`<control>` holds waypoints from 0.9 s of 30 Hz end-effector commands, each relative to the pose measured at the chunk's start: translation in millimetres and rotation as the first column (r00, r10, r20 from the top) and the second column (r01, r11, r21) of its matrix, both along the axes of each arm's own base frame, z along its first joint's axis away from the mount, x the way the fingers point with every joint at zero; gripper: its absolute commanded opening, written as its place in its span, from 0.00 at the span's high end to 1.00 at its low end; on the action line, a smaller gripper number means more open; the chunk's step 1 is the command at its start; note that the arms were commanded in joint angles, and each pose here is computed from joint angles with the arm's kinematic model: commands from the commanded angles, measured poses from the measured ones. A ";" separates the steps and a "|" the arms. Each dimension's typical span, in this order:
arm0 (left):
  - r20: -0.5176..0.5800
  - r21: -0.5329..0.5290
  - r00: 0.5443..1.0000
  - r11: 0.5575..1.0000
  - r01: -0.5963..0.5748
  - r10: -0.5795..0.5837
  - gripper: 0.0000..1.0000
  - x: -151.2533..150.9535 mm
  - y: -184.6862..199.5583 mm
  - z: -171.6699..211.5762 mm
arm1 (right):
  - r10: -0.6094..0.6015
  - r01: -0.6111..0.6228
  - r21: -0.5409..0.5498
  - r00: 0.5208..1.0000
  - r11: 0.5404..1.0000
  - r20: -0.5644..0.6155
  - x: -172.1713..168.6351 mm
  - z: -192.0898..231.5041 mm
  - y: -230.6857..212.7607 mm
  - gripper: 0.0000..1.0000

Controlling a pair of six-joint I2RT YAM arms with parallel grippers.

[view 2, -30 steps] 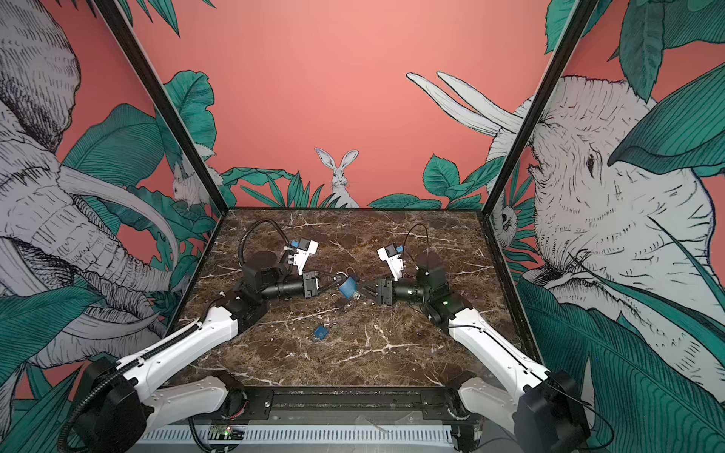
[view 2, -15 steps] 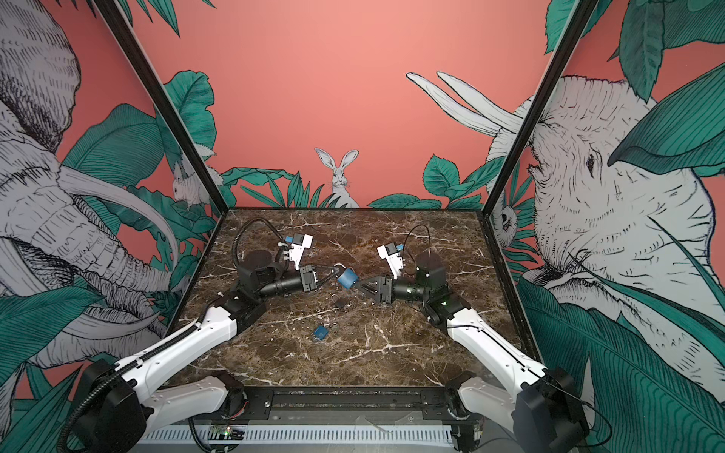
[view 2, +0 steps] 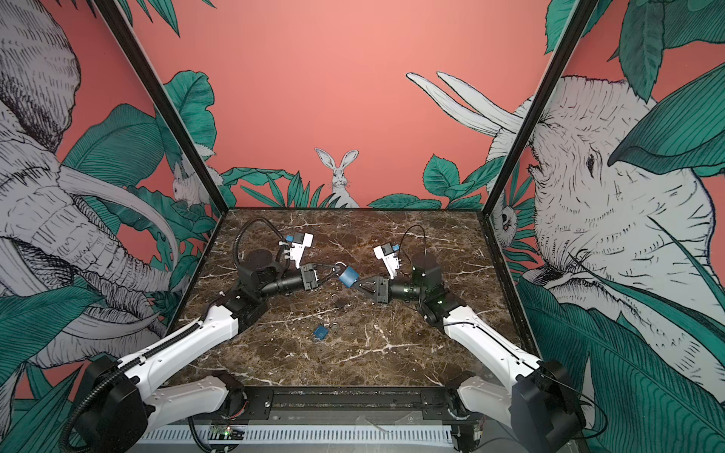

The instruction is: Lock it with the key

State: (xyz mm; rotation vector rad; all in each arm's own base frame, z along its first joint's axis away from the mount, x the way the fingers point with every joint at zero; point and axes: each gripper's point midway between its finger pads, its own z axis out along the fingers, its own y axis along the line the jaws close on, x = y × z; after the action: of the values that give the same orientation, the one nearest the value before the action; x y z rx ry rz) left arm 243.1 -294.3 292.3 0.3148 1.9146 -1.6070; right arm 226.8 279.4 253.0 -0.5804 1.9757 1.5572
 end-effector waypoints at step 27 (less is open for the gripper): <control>0.097 -0.263 0.973 0.949 -0.175 0.207 1.00 33.7 56.5 73.2 | -0.004 0.003 0.045 1.000 0.999 0.008 -5.7 -1.5 -1.2 1.00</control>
State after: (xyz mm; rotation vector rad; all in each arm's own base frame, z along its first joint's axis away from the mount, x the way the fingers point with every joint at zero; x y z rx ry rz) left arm 259.0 -269.8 302.1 0.1787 1.8433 -1.6956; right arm 230.9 282.7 267.4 -0.5597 1.8709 1.5732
